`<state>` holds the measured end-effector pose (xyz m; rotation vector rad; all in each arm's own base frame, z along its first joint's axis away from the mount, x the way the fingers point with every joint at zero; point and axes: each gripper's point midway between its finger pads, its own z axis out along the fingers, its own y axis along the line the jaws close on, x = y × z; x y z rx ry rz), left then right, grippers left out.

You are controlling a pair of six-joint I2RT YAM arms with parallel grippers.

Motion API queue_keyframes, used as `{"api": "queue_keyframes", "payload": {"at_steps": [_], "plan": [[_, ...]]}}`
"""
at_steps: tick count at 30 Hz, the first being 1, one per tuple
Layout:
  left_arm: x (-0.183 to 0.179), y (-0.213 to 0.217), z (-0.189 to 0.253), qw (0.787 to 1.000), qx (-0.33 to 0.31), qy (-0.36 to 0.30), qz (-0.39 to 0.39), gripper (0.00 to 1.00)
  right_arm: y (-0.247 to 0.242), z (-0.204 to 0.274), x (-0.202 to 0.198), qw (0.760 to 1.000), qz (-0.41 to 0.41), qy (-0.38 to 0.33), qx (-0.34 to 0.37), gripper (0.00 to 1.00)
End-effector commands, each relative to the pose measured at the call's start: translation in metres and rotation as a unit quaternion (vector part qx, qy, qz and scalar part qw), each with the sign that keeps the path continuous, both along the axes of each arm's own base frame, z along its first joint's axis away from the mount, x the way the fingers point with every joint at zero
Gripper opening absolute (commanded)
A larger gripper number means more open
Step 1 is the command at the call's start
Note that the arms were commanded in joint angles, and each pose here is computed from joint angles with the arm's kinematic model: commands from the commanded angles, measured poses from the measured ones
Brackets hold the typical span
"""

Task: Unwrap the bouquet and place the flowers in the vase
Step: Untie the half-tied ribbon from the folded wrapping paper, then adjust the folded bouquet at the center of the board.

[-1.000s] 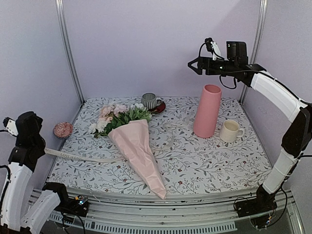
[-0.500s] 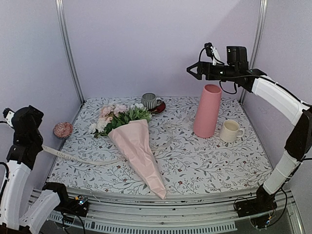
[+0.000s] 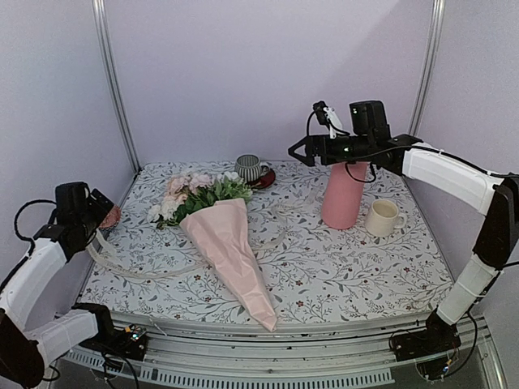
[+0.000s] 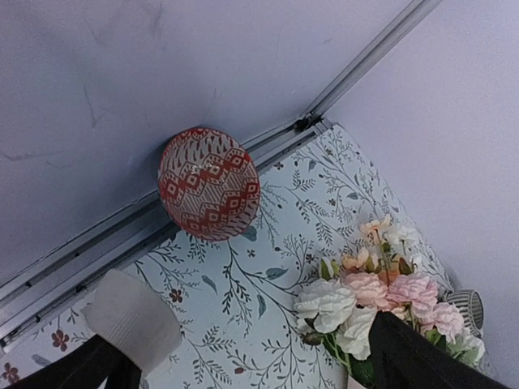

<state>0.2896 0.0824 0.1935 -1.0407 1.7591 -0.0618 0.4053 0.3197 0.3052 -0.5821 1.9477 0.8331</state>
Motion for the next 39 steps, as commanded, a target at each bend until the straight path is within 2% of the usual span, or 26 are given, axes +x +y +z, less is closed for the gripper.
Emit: {"api": "queue_keyframes", "payload": {"at_steps": [1, 9, 11, 13, 15, 18, 20, 23, 26, 28, 30, 35, 36, 39], "plan": [[0.003, -0.004, 0.021, 1.0, -0.024, -0.008, -0.007, 0.98, -0.012, 0.01, 0.006, 0.999, -0.04, 0.001, 0.013, 0.99], [-0.025, 0.026, 0.109, 0.988, 0.1, -0.101, 0.053, 0.98, -0.015, 0.001, -0.01, 1.0, -0.001, -0.027, 0.011, 0.99], [-0.024, 0.018, 0.126, 0.984, 0.117, -0.131, 0.023, 0.98, -0.017, -0.004, -0.011, 1.0, 0.003, -0.02, 0.012, 0.99], [-0.013, -0.004, 0.133, 0.98, 0.109, -0.161, -0.046, 0.97, -0.016, -0.011, -0.013, 1.0, 0.009, -0.012, 0.011, 0.99], [-0.003, -0.023, 0.119, 0.979, 0.074, -0.166, -0.095, 0.97, -0.017, -0.015, -0.015, 1.0, 0.011, -0.01, 0.01, 0.98], [0.012, -0.055, 0.05, 0.976, -0.061, -0.142, -0.155, 0.98, -0.016, -0.017, -0.018, 1.0, 0.017, -0.011, 0.015, 0.99], [0.011, -0.055, 0.014, 0.979, -0.105, -0.107, -0.136, 0.97, -0.015, -0.014, -0.018, 1.0, 0.019, -0.012, 0.02, 0.99], [-0.001, -0.03, 0.003, 0.992, -0.091, -0.067, -0.058, 0.98, -0.014, -0.01, -0.02, 0.999, 0.024, -0.015, 0.026, 0.99], [-0.014, -0.009, 0.023, 0.996, -0.048, -0.078, -0.007, 0.98, -0.017, -0.01, -0.022, 0.999, 0.021, -0.015, 0.023, 0.99], [-0.016, -0.006, 0.037, 0.996, -0.022, -0.088, -0.007, 0.98, -0.018, -0.015, -0.022, 1.0, 0.019, -0.013, 0.018, 0.99], [-0.012, -0.011, 0.044, 0.996, -0.009, -0.087, -0.034, 0.98, -0.017, -0.019, -0.024, 0.999, 0.027, -0.01, 0.016, 0.99], [0.006, -0.04, 0.038, 0.99, -0.034, -0.055, -0.122, 0.97, -0.004, -0.028, -0.033, 0.998, 0.057, -0.001, 0.019, 0.99], [0.012, -0.051, 0.041, 0.985, -0.026, -0.057, -0.161, 0.96, -0.002, -0.03, -0.035, 0.998, 0.061, -0.001, 0.016, 0.99], [0.025, -0.102, 0.048, 0.944, -0.036, -0.078, -0.318, 0.95, 0.003, -0.035, -0.037, 0.998, 0.067, -0.001, 0.01, 0.99]]}}
